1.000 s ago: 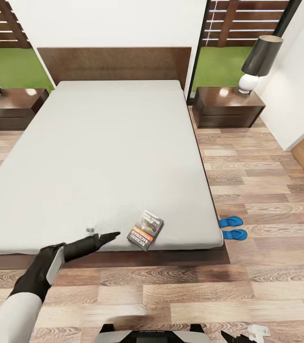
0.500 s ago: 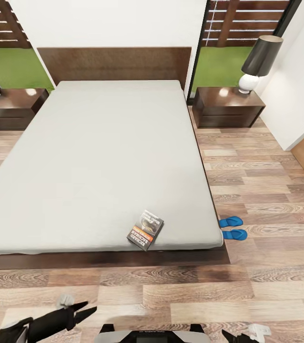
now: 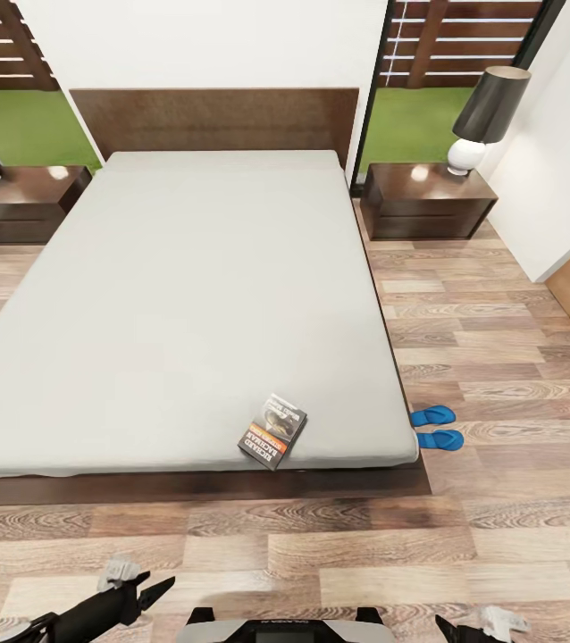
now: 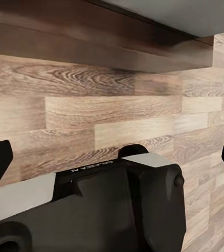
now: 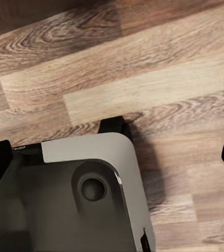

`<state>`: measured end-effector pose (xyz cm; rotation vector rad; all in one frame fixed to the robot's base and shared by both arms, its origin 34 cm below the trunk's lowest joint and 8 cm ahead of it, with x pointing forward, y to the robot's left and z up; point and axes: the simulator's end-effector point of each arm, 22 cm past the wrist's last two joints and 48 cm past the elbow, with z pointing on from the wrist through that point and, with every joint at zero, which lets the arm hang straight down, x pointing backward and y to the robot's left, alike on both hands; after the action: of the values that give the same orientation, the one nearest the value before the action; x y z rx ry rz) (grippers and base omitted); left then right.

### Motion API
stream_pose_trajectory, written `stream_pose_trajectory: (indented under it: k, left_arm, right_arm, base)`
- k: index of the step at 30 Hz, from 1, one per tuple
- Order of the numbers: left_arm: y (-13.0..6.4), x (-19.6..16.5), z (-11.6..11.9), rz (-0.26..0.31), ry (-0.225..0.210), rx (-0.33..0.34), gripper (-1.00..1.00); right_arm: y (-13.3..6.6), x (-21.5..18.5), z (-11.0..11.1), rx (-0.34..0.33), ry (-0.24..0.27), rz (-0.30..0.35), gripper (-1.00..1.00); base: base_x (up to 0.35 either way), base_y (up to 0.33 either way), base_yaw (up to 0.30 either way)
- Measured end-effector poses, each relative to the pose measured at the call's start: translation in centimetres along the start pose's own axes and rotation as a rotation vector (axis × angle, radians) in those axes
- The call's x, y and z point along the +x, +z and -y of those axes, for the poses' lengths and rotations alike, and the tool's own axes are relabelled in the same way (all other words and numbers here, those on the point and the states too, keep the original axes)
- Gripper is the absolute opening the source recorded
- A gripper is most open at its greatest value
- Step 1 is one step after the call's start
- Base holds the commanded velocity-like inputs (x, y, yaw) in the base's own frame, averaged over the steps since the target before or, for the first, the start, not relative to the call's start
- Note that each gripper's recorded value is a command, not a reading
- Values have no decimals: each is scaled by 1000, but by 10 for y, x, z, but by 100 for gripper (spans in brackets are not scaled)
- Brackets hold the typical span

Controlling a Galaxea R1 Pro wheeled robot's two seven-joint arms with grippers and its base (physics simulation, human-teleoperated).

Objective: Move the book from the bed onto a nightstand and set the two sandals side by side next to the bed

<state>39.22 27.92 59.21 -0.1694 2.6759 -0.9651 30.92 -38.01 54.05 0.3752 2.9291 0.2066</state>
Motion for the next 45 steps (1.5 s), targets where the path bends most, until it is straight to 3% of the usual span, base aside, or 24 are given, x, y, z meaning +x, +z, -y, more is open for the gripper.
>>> stream_pose_trajectory:
  k: [6, 10, 13, 18, 20, 22, 28, 32, 35, 37, 38, 40, 45]
  left_arm:
    - [0, -1, -1, 5, -3, -4, 100]
    - [-4, -10, -6, 48, -32, -17, 100]
    - [-6, -17, -10, 81, -53, -29, 100]
    - [-10, -24, -15, 114, -73, -45, 100]
    - [-11, -26, -17, 122, -79, -49, 100]
    - [-11, -26, -17, 125, -85, -47, 100]
    - [-11, -24, -18, 116, -105, -53, 100]
    - [-12, -25, -21, 124, -120, -61, 100]
    - [-14, -29, -24, 143, -134, -70, 100]
    - [-15, -30, -25, 150, -138, -72, 100]
    - [-16, -31, -26, 156, -141, -75, 100]
    - [-16, -31, -26, 158, -144, -76, 100]
    - [-16, -32, -26, 160, -146, -77, 100]
  right_arm:
    - [3, -42, -3, -8, -28, 74, 100]
    - [4, -89, -41, -142, -42, 95, 100]
    - [3, -108, -65, -201, -48, 97, 100]
    - [6, -131, -138, -316, -39, 137, 100]
    - [5, -142, -177, -372, -31, 168, 100]
    - [4, -144, -235, -454, -3, 191, 100]
    - [-5, -163, -269, -505, -5, 241, 100]
    - [-22, -187, -308, -595, 20, 289, 100]
    - [-46, -199, -362, -732, 35, 313, 100]
    - [-60, -204, -386, -795, 38, 324, 100]
    - [-80, -209, -417, -881, 50, 338, 100]
    - [-98, -213, -442, -955, 64, 346, 100]
    - [-121, -211, -472, -1045, 76, 346, 100]
  base:
    - [0, 0, 0]
    - [0, 0, 0]
    - [0, 0, 0]
    - [0, 0, 0]
    - [0, 0, 0]
    - [0, 0, 0]
    - [0, 0, 0]
    - [0, 0, 0]
    - [0, 0, 0]
    - [0, 0, 0]
    - [0, 0, 0]
    - [0, 0, 0]
    - [0, 0, 0]
